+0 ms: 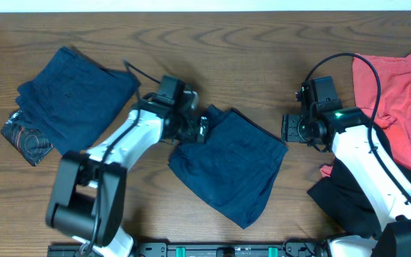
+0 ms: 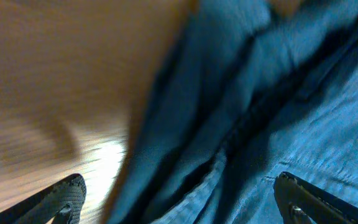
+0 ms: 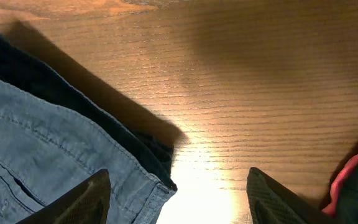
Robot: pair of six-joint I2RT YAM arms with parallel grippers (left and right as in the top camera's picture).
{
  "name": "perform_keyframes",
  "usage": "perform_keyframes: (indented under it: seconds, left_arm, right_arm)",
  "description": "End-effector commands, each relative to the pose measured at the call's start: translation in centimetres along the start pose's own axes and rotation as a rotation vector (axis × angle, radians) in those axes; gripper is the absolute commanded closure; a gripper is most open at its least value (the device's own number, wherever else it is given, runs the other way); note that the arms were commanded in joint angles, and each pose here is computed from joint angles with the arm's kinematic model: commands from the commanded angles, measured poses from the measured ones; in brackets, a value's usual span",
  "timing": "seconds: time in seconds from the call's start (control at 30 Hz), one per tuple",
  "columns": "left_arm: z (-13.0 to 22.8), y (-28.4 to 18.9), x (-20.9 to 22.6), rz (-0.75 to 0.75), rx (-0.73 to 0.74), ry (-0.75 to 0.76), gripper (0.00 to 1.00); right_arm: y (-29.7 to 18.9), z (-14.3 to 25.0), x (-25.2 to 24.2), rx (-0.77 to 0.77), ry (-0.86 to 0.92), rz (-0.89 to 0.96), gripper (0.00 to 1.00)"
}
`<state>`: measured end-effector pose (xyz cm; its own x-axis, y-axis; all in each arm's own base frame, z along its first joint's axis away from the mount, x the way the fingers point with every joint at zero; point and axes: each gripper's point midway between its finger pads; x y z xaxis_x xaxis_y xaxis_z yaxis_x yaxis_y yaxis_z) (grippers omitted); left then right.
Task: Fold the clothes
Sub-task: 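Grasp the folded shorts' top edge with the left gripper, then carry the folded shorts left and lay them on the left stack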
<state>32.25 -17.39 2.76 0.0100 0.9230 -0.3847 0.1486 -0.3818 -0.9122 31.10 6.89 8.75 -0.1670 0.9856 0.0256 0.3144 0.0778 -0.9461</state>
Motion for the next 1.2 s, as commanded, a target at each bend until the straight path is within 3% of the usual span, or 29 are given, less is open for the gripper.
perform_keyframes:
  seconds: [0.0, 0.17, 0.2, 0.27, 0.33, 0.43, 0.63, 0.87, 1.07, 1.17]
  left_arm:
    - [1.6, 1.8, -0.9, 0.04, 0.083, 0.114, 0.02]
    - [3.6, 3.4, -1.0, 0.026, 0.162, 0.129, 0.02]
    - [3.7, 3.6, -1.1, 0.025, 0.166, 0.135, 0.09]
    - [3.5, 3.6, -1.4, 0.032, 0.154, 0.149, 0.5]
    - [2.9, 3.6, -1.6, 0.04, 0.134, 0.169, 0.77]
    - [1.3, 2.9, -1.6, 0.041, 0.097, 0.162, 0.94]
    - [-5.4, -2.8, 0.1, 0.001, -0.089, 0.083, 0.94]
    - [-13.9, -15.7, 7.7, -0.156, -0.502, -0.078, 0.94]
    - [-16.5, -24.4, 17.3, -0.257, -0.781, -0.309, 0.94]
    - [-15.5, -25.7, 22.5, -0.293, -0.805, -0.458, 0.94]
  right_arm:
    - [-0.7, -0.7, -0.2, -0.027, -0.009, 0.009, 0.31]
    - [-0.7, -0.7, -0.2, -0.026, -0.009, 0.009, 0.31]
    - [-0.7, -0.7, -0.2, -0.026, -0.009, 0.009, 0.31]
    - [-0.7, -0.7, -0.2, -0.026, -0.009, 0.008, 0.31]
    - [-0.7, -0.7, -0.2, -0.026, -0.009, 0.008, 0.32]
    - [-0.7, -0.6, -0.1, -0.022, -0.009, 0.003, 0.32]
    - [-0.7, -0.3, -0.1, -0.011, -0.009, 0.004, 0.32]
    - [-0.7, -0.2, -0.2, -0.007, -0.009, 0.006, 0.32]
    - [-0.7, -0.2, -0.2, -0.006, -0.009, 0.006, 0.32]
    - [-0.7, -0.1, -0.2, -0.005, -0.009, 0.006, 0.32]
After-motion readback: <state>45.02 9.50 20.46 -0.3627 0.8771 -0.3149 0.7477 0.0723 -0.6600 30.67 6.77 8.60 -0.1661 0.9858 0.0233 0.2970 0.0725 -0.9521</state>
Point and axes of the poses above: each gripper's point midway between its finger pads, its own y axis out along the fingers, its own x axis along the line the jaws close on, z = x × y, and after that the axes turned 14 degrees about -y, right-handed
